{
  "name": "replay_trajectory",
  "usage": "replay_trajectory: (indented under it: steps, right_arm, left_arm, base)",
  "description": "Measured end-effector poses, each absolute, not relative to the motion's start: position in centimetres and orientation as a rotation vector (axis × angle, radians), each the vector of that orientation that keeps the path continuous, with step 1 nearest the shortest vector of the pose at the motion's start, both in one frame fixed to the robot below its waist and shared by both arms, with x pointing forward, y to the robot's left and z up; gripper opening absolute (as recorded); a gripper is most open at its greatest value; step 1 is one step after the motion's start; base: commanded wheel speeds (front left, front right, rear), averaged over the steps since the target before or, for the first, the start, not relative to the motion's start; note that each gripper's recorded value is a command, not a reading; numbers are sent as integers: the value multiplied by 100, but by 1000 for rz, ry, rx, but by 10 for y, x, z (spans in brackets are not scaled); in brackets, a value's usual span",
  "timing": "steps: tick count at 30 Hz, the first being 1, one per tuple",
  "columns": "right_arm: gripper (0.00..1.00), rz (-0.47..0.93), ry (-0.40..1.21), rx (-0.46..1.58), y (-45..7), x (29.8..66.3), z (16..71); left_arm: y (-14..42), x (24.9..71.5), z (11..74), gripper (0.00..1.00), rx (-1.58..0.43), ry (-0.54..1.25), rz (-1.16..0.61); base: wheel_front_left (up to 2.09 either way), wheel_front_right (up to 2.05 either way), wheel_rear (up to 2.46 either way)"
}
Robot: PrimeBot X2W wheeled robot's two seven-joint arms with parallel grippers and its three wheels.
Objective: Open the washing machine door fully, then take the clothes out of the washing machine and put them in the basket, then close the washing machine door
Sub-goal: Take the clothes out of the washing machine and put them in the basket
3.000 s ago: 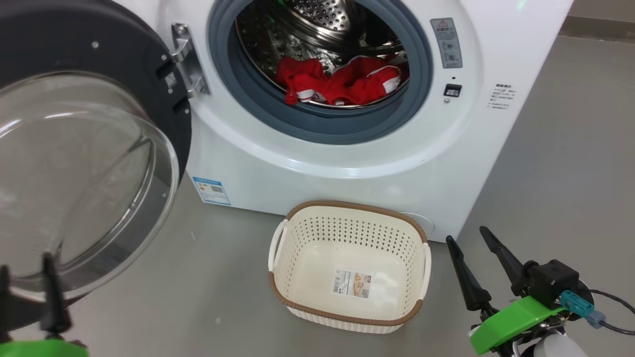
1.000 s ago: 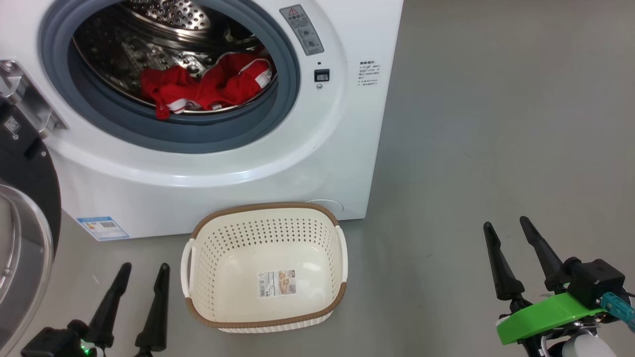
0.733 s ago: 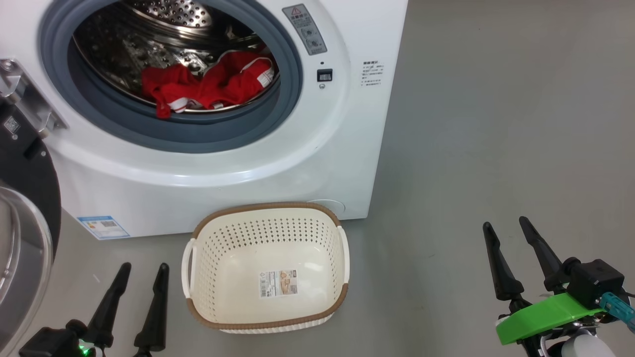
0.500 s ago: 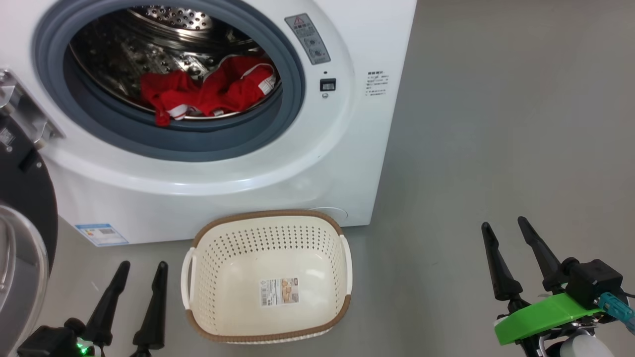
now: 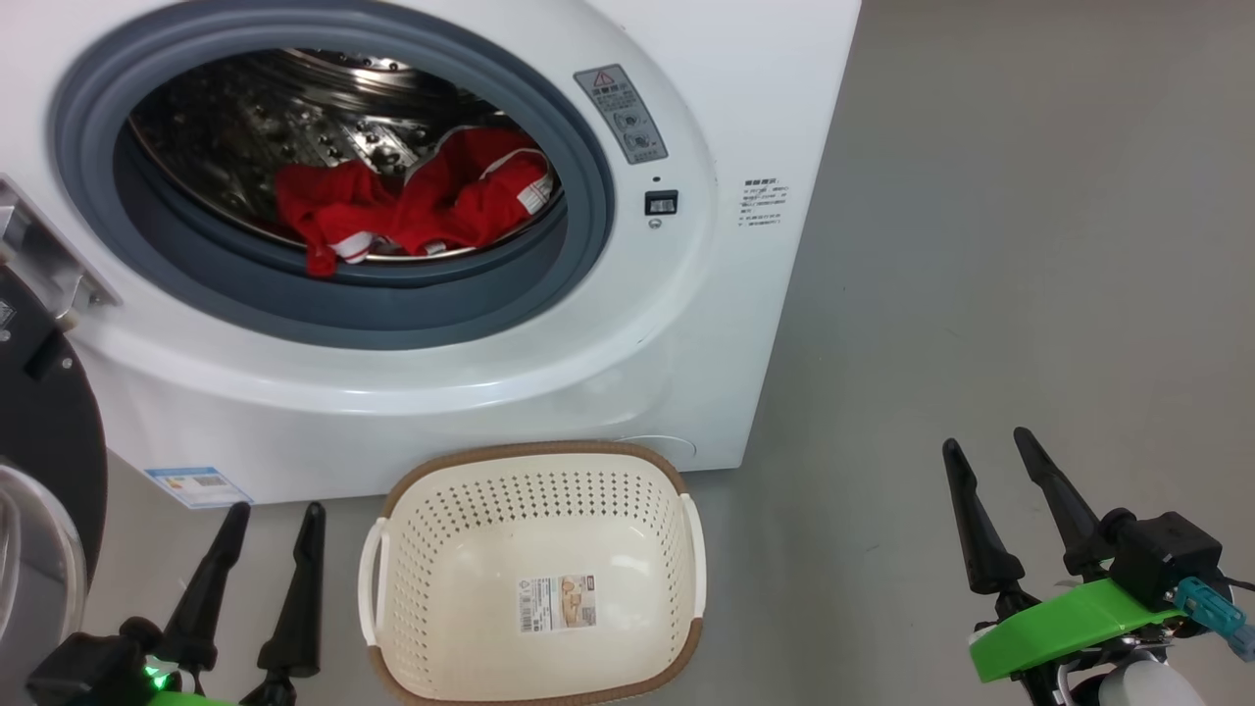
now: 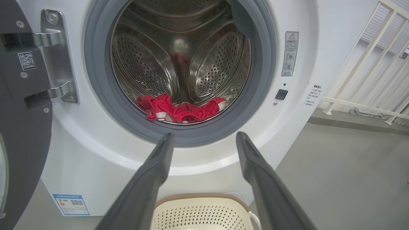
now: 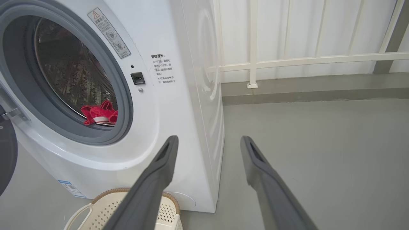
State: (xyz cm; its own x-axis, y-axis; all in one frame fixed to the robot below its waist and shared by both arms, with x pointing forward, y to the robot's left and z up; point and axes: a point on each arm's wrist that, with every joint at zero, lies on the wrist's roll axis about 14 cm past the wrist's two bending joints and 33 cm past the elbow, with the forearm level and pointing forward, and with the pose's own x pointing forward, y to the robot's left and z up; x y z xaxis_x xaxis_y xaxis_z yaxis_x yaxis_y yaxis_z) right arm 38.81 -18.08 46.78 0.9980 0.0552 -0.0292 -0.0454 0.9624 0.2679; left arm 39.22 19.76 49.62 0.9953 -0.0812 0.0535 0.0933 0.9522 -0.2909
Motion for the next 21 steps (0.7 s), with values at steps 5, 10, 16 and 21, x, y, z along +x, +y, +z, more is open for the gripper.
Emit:
replay_trajectory:
  steps: [5,10,16,21]
  right_arm:
    - [100,55,39,271,-180,389,467]
    - [100,57,45,271,-178,389,465]
    - [100,56,58,277,-177,391,460]
    - [100,59,57,277,-174,396,460]
  left_arm:
    - [199,391,494,100,-297,-33,-84]
    - [197,392,491,100,-301,-27,-85]
    - [186,398,484,100,-297,0,-121]
    - [180,411,478,100,-281,21,-149]
  base:
    - [0,0,0]
    - [0,0,0]
    - [0,0,0]
    - [0,0,0]
